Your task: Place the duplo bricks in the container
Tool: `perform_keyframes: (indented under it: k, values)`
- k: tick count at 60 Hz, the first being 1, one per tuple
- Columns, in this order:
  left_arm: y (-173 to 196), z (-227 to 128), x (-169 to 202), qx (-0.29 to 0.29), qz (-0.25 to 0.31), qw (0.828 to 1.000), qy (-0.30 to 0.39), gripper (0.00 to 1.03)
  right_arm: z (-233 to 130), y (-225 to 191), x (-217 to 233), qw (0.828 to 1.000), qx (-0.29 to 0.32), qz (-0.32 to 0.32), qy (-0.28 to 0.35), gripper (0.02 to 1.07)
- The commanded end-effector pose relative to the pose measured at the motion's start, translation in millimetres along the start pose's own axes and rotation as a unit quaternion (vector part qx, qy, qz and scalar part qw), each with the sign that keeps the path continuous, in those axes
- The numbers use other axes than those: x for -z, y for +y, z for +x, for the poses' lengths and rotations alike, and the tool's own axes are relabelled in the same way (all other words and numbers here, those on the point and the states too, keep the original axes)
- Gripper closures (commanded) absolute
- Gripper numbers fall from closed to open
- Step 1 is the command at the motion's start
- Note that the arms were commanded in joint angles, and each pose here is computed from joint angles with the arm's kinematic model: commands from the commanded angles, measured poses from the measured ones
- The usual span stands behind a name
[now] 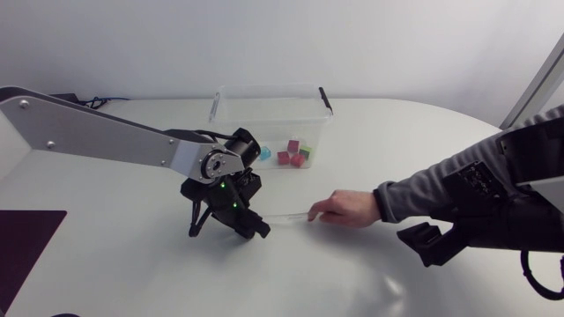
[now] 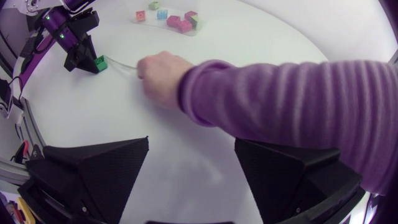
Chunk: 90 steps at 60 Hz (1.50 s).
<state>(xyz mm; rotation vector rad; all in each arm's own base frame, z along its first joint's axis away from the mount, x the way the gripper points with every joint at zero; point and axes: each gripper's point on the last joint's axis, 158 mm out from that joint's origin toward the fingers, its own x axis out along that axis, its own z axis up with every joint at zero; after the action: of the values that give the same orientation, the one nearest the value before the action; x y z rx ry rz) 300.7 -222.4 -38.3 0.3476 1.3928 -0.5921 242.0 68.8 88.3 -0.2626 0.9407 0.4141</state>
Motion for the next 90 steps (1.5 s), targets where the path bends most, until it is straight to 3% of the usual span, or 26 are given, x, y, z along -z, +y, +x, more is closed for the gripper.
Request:
perform_keyframes:
  k: [1, 16, 33, 55, 63, 65, 67, 68, 70, 78, 90]
  values:
    - [4, 0, 4, 0.002, -0.013, 1.0, 0.001, 0.73, 8, 3, 14, 1.0, -0.004, 0.001, 0.019, 0.07]
    - [17, -37, -6, -0.004, -0.017, 0.999, -0.049, 0.74, 8, 2, 14, 1.0, -0.003, 0.0, 0.019, 0.07]
    - [33, -105, -39, -0.022, -0.009, 0.989, -0.147, 0.74, 11, 2, 13, 1.0, -0.003, 0.001, 0.015, 0.07]
    - [77, -211, -138, -0.062, -0.017, 0.953, -0.295, 0.74, 9, -2, 9, 1.0, 0.005, 0.003, 0.014, 0.07]
    - [90, -218, -187, -0.075, 0.009, 0.945, -0.319, 0.73, 8, -6, 5, 1.0, 0.009, 0.004, 0.015, 0.07]
    - [96, -216, -200, -0.08, 0.015, 0.943, -0.323, 0.67, 8, -7, 3, 1.0, 0.01, 0.006, 0.016, 0.07]
    - [107, -214, -210, -0.085, 0.011, 0.94, -0.33, 0.49, 8, -7, 2, 1.0, 0.009, 0.007, 0.016, 0.07]
    - [111, -211, -215, -0.087, 0.01, 0.94, -0.329, 0.24, 7, -5, 0, 1.0, 0.008, 0.007, 0.015, 0.07]
    - [114, -206, -216, -0.089, 0.014, 0.942, -0.325, 0.0, 5, -2, -1, 1.0, 0.005, 0.007, 0.015, 0.07]
    - [122, -185, -187, -0.093, 0.013, 0.948, -0.305, 0.03, 0, 2, -5, 1.0, 0.005, 0.005, 0.009, 0.07]
    - [136, -213, -148, -0.115, -0.005, 0.936, -0.334, 0.03, 3, 8, -7, 1.0, -0.003, 0.004, 0.008, 0.07]
